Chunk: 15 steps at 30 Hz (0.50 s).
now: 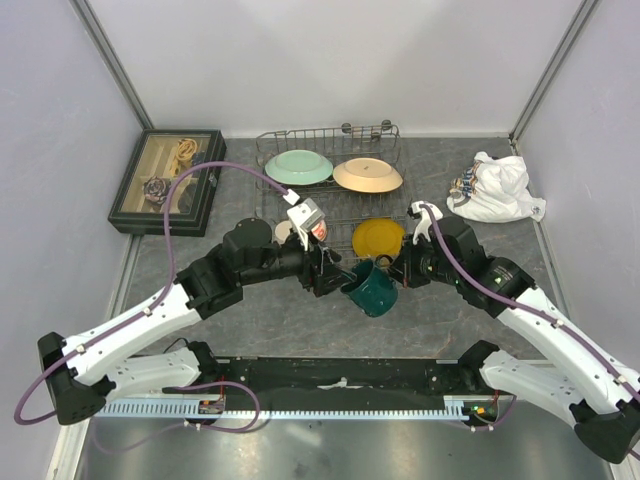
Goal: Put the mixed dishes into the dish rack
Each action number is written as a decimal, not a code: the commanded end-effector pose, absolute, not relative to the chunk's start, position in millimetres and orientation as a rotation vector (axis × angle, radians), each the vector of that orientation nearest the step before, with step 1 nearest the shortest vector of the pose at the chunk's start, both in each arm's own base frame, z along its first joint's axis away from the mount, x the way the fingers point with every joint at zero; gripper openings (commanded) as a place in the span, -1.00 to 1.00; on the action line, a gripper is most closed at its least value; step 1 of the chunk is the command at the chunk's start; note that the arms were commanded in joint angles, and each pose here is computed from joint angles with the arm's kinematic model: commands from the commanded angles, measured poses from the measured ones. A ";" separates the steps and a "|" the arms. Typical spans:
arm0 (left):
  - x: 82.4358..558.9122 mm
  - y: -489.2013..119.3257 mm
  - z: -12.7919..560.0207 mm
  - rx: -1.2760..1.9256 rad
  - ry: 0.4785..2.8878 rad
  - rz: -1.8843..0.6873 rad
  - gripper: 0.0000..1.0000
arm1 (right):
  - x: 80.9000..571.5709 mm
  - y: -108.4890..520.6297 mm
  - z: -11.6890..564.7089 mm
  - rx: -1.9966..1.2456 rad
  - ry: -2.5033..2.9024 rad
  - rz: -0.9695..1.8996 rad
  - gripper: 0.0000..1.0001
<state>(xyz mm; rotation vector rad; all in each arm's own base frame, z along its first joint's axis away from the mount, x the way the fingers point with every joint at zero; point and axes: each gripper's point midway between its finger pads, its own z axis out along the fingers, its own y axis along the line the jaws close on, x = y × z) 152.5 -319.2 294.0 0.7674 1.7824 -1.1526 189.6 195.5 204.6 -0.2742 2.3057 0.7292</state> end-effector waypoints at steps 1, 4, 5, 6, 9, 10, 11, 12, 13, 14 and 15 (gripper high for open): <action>145.5 -325.6 308.4 0.828 1.715 -1.195 0.43 | 201.9 209.8 227.9 -0.277 2.207 0.796 -1.00; 142.9 -328.7 306.4 0.843 1.712 -1.217 0.42 | 205.9 212.7 229.1 -0.284 2.204 0.796 -1.00; 141.9 -329.1 307.2 0.846 1.709 -1.224 0.42 | 207.7 213.5 228.5 -0.282 2.207 0.793 -1.00; 140.4 -329.9 306.3 0.855 1.710 -1.232 0.42 | 208.4 214.5 229.5 -0.285 2.206 0.794 -1.00; 139.1 -330.8 303.5 0.868 1.714 -1.237 0.42 | 211.9 217.3 230.9 -0.286 2.203 0.798 -1.00; 139.0 -331.5 302.8 0.871 1.715 -1.239 0.42 | 213.1 217.9 233.4 -0.286 2.195 0.801 -1.00; 139.1 -332.1 300.3 0.875 1.722 -1.237 0.42 | 213.6 218.7 234.2 -0.286 2.194 0.804 -1.00; 139.0 -332.2 298.7 0.878 1.726 -1.236 0.42 | 214.2 219.2 237.2 -0.284 2.186 0.808 -1.00; 139.2 -332.4 295.2 0.881 1.735 -1.233 0.41 | 214.9 219.2 239.2 -0.282 2.182 0.809 -1.00; 139.3 -332.4 293.6 0.883 1.739 -1.231 0.41 | 215.2 218.7 240.3 -0.282 2.178 0.808 -1.00; 139.5 -332.7 290.4 0.885 1.747 -1.229 0.41 | 215.5 219.2 241.9 -0.284 2.175 0.810 -1.00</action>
